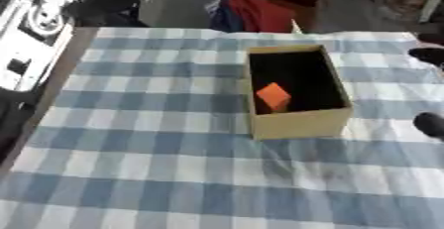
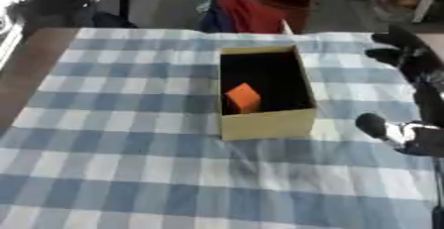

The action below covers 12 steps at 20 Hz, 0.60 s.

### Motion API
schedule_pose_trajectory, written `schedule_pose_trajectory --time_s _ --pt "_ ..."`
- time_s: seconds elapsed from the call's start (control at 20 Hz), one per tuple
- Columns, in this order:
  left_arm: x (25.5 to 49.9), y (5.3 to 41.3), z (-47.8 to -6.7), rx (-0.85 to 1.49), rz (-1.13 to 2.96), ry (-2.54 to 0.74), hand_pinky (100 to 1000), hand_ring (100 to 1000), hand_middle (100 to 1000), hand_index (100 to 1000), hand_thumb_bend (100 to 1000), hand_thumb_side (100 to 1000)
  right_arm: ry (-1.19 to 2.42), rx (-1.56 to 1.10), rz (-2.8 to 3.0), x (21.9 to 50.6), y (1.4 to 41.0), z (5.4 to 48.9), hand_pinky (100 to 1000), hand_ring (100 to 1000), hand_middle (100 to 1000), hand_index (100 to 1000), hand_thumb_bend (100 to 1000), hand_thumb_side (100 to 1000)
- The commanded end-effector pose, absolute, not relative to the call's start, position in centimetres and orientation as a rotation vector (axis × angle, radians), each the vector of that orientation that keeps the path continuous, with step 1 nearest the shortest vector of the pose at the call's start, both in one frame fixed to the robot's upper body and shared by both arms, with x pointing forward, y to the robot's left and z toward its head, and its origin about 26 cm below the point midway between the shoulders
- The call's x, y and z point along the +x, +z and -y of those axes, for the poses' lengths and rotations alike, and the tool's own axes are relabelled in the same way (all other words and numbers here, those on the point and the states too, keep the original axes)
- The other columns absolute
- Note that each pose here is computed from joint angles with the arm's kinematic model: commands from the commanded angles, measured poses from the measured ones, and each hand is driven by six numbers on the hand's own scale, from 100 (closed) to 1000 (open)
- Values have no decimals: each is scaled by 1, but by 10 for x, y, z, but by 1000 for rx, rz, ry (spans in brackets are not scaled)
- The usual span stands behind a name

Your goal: Pick up objects on the table and place them in the box.

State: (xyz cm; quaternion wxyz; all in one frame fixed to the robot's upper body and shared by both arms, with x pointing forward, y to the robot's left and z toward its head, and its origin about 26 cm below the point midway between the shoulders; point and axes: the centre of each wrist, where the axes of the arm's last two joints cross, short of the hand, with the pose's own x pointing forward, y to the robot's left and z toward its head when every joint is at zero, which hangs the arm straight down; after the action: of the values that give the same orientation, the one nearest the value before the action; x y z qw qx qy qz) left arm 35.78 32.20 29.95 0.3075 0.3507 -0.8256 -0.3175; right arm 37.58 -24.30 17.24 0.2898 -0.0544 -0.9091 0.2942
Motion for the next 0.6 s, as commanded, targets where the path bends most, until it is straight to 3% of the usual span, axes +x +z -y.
schedule_pose_trajectory --time_s 0.05,0.6 --pt "348 306 -334 930 2211 -755 744 686 658 829 100 473 794 -181 2451 375 184 248 875 817 866 1000 741 623" --pt "340 272 -340 856 2164 -679 743 686 655 828 100 507 773 -194 2453 373 185 251 876 817 865 1000 736 623"
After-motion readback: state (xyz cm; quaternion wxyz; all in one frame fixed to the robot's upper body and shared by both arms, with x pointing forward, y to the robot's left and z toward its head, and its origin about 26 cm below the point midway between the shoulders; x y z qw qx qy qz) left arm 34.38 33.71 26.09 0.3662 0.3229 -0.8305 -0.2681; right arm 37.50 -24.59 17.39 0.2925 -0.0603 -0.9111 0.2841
